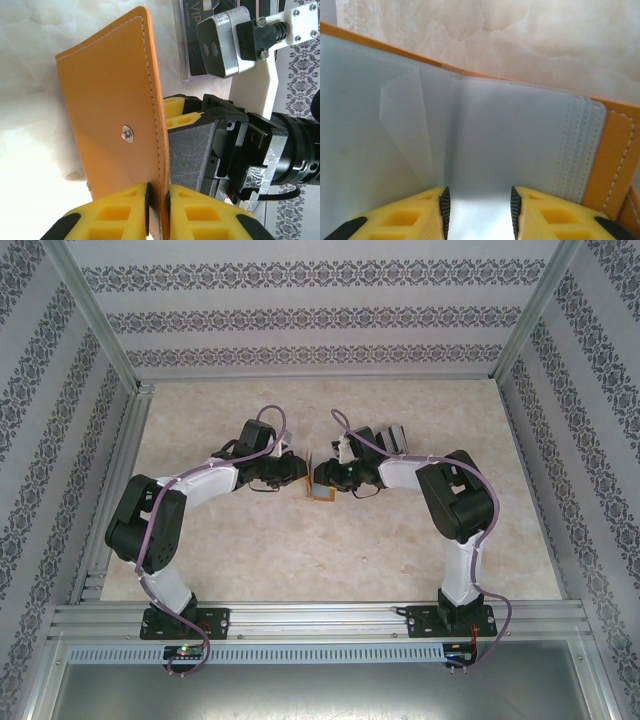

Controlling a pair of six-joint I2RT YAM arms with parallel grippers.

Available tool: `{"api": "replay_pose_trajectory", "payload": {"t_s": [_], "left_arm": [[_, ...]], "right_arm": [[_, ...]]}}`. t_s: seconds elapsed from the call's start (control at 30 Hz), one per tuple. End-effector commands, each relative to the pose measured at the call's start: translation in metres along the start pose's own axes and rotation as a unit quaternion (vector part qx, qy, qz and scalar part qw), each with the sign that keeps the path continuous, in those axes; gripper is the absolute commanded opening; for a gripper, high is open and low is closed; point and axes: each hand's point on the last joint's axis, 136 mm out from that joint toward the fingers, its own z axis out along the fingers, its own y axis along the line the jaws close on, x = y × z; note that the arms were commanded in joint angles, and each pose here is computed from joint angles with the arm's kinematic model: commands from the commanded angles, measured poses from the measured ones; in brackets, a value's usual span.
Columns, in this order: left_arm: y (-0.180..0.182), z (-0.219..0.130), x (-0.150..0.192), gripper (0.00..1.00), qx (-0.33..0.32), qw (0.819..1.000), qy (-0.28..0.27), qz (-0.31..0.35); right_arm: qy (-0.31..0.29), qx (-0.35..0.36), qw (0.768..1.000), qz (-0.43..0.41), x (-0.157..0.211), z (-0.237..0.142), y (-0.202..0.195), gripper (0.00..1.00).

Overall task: Put the credit cards into the card holder
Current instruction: Open the card holder at the center of the table.

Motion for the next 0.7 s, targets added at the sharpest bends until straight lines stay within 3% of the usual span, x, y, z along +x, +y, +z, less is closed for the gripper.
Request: {"api": "replay_pose_trajectory", "payload": {"t_s": [0.0, 0.13, 0.33, 0.53, 0.67], "left_arm": [[-0.016, -0.006, -0.01, 0.15, 0.039, 0.999, -0.011, 0.021], [-0.008, -0.01, -0.009, 0.0, 0.011, 1.0, -0.015, 0.025], [0.034, -0.023, -0.002, 0.0, -0.106, 0.994, -0.003, 0.031], [0.039, -0.026, 0.001, 0.0, -0.119, 0.992, -0.004, 0.038], [0.043, -0.019, 0.003, 0.0, -0.108, 0.994, -0.005, 0.021]], "right_arm": [[0.013, 0.021, 0.999, 0.021, 0.01, 0.004, -0.023, 0.4], [0.008, 0.017, 1.0, 0.023, 0.008, 0.001, -0.022, 0.4], [-0.019, 0.01, 1.0, 0.001, -0.005, -0.032, -0.005, 0.41], [-0.053, 0.036, 0.998, -0.026, -0.02, -0.071, 0.005, 0.41], [-0.04, 0.024, 0.997, -0.054, -0.015, -0.066, 0.031, 0.4]]}}
